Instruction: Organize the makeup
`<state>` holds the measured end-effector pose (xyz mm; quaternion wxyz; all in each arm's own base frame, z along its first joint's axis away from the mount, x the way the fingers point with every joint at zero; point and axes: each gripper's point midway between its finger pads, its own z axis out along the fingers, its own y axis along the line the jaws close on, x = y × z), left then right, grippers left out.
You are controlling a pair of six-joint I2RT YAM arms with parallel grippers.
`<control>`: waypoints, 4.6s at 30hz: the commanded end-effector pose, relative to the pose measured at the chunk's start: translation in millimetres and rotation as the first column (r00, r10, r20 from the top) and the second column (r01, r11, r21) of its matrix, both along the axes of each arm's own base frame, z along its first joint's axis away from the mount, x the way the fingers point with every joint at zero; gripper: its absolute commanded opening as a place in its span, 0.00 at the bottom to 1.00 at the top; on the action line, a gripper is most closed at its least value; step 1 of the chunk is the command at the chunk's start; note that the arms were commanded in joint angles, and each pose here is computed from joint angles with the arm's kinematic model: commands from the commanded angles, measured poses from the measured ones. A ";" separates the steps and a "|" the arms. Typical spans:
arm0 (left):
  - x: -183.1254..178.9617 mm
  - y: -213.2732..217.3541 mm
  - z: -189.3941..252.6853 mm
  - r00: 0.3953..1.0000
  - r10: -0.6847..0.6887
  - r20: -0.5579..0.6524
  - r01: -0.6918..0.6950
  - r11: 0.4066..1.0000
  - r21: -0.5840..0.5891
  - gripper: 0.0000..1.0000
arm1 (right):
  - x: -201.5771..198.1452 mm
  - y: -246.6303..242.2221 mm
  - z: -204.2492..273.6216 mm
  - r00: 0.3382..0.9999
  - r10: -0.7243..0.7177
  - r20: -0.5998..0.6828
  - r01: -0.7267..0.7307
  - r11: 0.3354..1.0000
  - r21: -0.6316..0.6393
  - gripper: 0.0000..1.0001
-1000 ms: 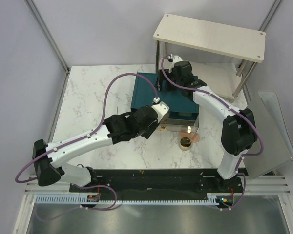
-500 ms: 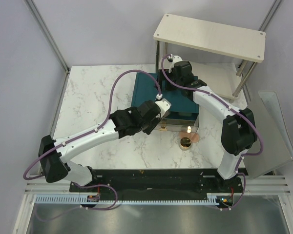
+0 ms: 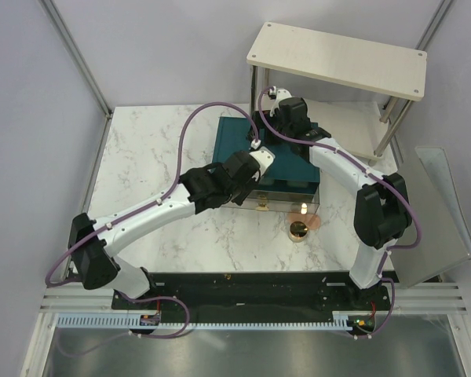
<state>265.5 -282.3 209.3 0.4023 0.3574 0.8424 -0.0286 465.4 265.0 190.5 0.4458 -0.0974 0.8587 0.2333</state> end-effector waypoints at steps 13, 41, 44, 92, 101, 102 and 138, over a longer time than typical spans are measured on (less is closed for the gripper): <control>-13.5 -6.3 16.0 0.997 -0.079 -0.008 0.078 0.994 -0.081 0.36 | -55.5 -13.2 -108.2 0.931 0.000 -0.365 -0.048 0.991 -0.123 0.91; 15.5 8.8 26.5 0.991 0.084 0.102 -0.081 0.996 -0.029 0.69 | -59.5 -13.7 -109.0 0.928 0.012 -0.372 -0.061 0.991 -0.118 0.91; 10.2 3.4 54.3 0.991 0.082 0.109 -0.067 0.989 -0.135 0.69 | -59.4 -13.7 -109.6 0.927 0.013 -0.374 -0.062 0.991 -0.120 0.91; 32.4 -42.3 -62.0 0.936 0.348 -0.055 -0.351 0.907 -0.234 0.02 | -61.3 -14.3 -123.9 0.915 0.004 -0.403 -0.061 0.990 -0.130 0.92; 75.6 -61.0 -55.3 0.926 0.364 0.101 -0.345 0.924 -0.167 0.02 | -59.8 -12.5 -125.2 0.912 0.004 -0.410 -0.060 0.990 -0.125 0.92; 79.0 -61.4 -55.9 0.926 0.361 0.116 -0.342 0.927 -0.152 0.02 | -59.9 -12.4 -125.9 0.911 0.002 -0.412 -0.058 0.991 -0.124 0.92; 126.9 128.2 29.1 0.839 0.541 0.055 -0.515 0.824 -0.236 0.31 | -22.4 -122.1 55.2 0.855 -0.516 0.059 0.518 0.837 -0.179 0.65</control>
